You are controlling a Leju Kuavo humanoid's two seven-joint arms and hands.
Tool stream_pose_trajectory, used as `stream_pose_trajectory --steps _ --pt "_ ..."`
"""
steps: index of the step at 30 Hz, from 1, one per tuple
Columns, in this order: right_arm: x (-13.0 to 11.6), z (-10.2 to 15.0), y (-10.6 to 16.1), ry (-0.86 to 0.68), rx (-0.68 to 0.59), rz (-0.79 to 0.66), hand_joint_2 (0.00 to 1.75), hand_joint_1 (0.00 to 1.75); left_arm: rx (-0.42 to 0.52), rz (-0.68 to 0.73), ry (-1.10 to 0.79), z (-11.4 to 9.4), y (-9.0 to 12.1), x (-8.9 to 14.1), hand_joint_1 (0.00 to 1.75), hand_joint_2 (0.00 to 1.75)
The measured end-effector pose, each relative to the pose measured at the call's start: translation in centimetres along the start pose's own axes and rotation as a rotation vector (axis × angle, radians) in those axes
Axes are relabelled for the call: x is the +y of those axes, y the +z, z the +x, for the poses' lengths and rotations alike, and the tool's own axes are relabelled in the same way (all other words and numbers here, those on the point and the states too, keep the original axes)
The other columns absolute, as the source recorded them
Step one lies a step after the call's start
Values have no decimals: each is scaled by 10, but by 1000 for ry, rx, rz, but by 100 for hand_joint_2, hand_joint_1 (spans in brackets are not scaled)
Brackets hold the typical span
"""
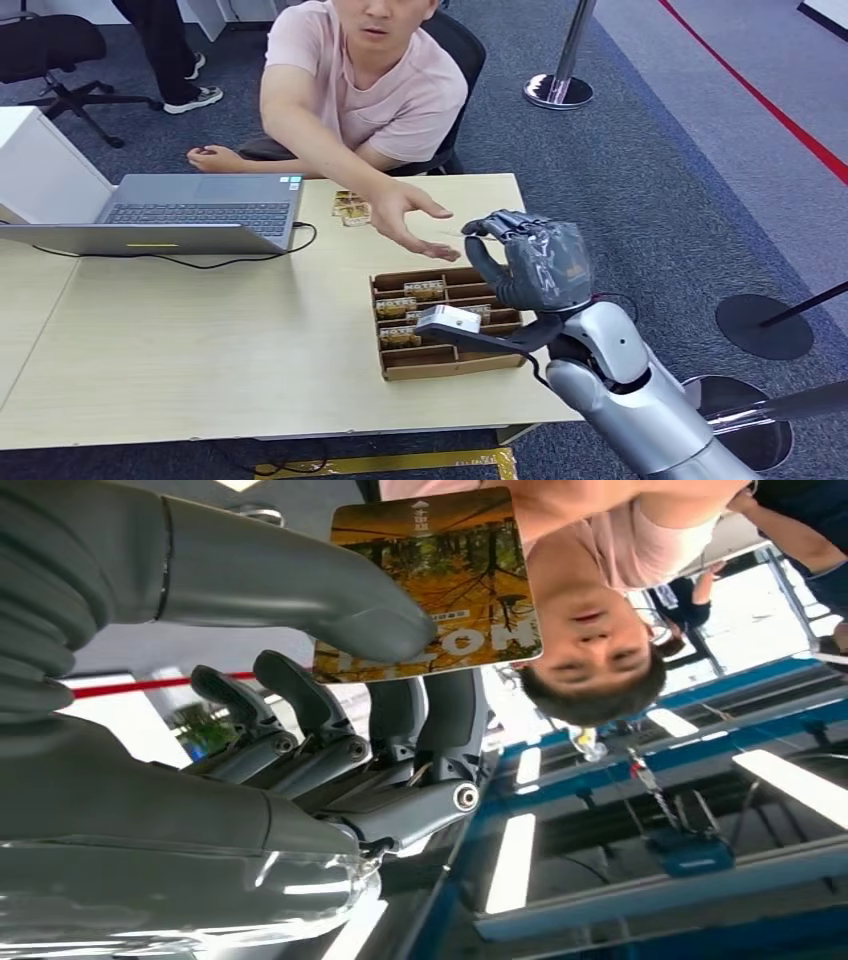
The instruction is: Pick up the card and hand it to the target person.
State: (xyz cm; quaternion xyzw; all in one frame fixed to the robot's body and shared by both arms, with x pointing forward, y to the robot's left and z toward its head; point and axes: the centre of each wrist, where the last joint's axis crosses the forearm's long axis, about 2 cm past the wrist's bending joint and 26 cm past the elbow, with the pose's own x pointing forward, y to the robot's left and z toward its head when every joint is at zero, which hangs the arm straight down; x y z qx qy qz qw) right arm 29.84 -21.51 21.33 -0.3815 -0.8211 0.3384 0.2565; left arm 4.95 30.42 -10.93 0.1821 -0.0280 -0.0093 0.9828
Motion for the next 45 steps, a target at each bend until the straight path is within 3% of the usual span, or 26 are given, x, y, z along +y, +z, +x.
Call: stream_pose_trajectory --steps 6,12,16,20,24,34,41,45 --pt "45 -6 -7 9 7 33 175 150 -10 -5 -13 2 0 0 0 175" --pt "73 -3 -24 -1 38 112 175 150 -14 -9 -19 3 0 0 0 175" --pt "83 -1 -30 -5 47 147 175 0 -22 -14 -20 3 0 0 0 175" --pt "90 -2 -32 -5 53 167 175 0 -26 -2 -20 3 0 0 0 175" --pt "93 -3 -33 -3 57 179 175 0 -26 6 -19 3 0 0 0 0" --pt "94 -8 -35 -90 114 149 175 0 -17 5 -18 3 0 0 0 0" --pt "75 -54 -42 -607 433 33 175 0 -3 5 -9 1 0 1 0 0" --pt "59 -86 -42 -778 525 -79 175 0 3 5 -6 0 0 1 0 0"
